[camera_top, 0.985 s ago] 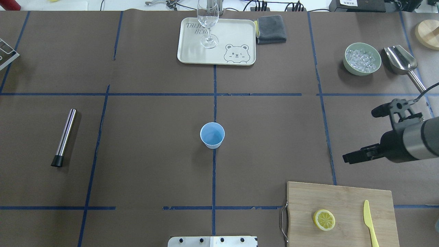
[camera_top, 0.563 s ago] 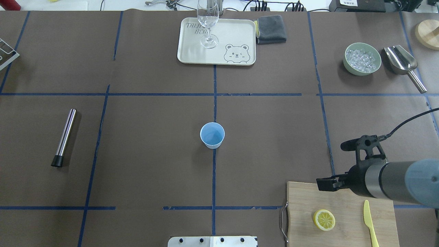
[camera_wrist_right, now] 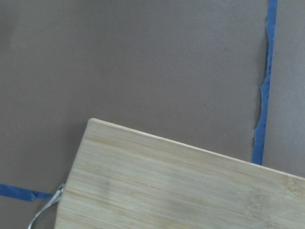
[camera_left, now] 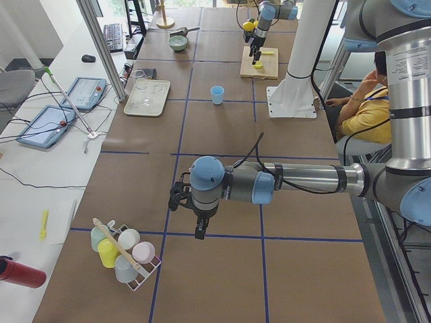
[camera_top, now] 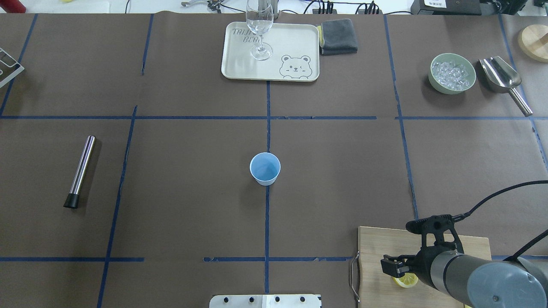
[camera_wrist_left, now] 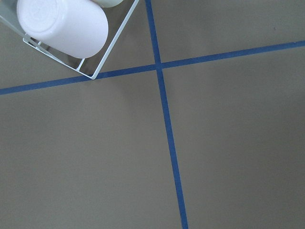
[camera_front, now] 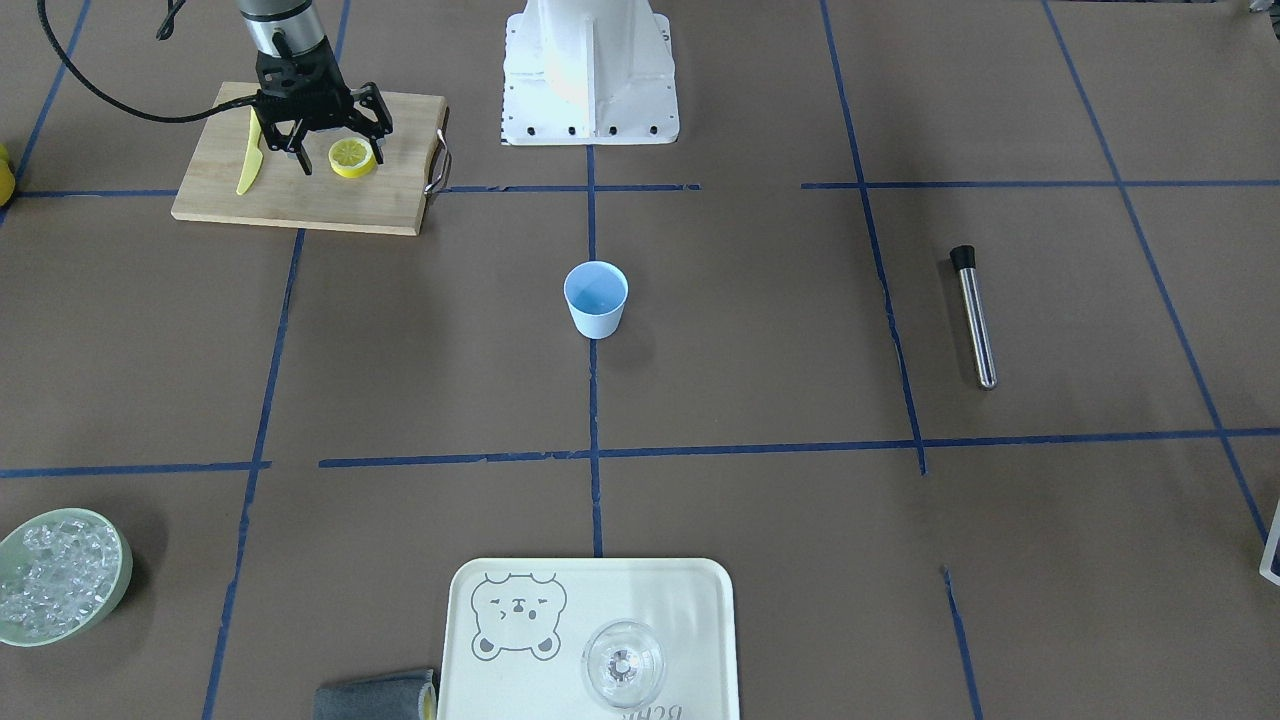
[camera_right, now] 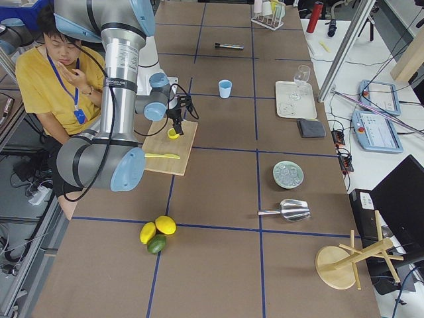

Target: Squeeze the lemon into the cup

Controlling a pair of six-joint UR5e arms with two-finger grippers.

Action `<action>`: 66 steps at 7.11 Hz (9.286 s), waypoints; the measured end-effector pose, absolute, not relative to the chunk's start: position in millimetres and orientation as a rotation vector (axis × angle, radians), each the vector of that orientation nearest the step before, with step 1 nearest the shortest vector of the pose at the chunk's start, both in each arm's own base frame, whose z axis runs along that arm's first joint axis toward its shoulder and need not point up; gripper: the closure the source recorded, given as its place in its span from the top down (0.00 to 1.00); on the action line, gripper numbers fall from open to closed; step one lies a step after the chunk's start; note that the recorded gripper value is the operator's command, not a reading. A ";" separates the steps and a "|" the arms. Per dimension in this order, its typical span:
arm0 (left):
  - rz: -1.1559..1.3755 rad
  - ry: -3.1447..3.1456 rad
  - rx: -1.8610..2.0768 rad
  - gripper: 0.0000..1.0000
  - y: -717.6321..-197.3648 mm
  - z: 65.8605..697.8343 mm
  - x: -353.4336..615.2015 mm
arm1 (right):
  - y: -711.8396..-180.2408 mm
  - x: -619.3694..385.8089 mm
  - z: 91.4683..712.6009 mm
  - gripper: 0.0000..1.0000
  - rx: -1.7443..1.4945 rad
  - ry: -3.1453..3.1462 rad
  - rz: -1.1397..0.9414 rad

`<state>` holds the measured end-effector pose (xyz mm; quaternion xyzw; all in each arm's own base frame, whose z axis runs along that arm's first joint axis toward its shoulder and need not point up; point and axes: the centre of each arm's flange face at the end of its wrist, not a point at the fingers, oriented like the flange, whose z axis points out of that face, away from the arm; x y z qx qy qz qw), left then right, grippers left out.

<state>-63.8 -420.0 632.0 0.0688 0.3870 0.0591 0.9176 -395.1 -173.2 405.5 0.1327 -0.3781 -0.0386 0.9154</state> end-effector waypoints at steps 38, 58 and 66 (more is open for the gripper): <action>0.112 0.796 0.121 1.00 -415.2 639.2 -63.9 | -344.5 -556.5 101.2 0.22 0.199 -0.763 0.147; 0.108 0.807 0.082 1.00 -455.9 605.1 -7.9 | -537.6 -158.3 390.2 1.00 0.212 -0.623 -0.376; 0.400 0.866 0.596 1.00 -544.7 435.2 50.8 | -372.6 93.4 633.9 1.00 0.017 -0.681 -0.109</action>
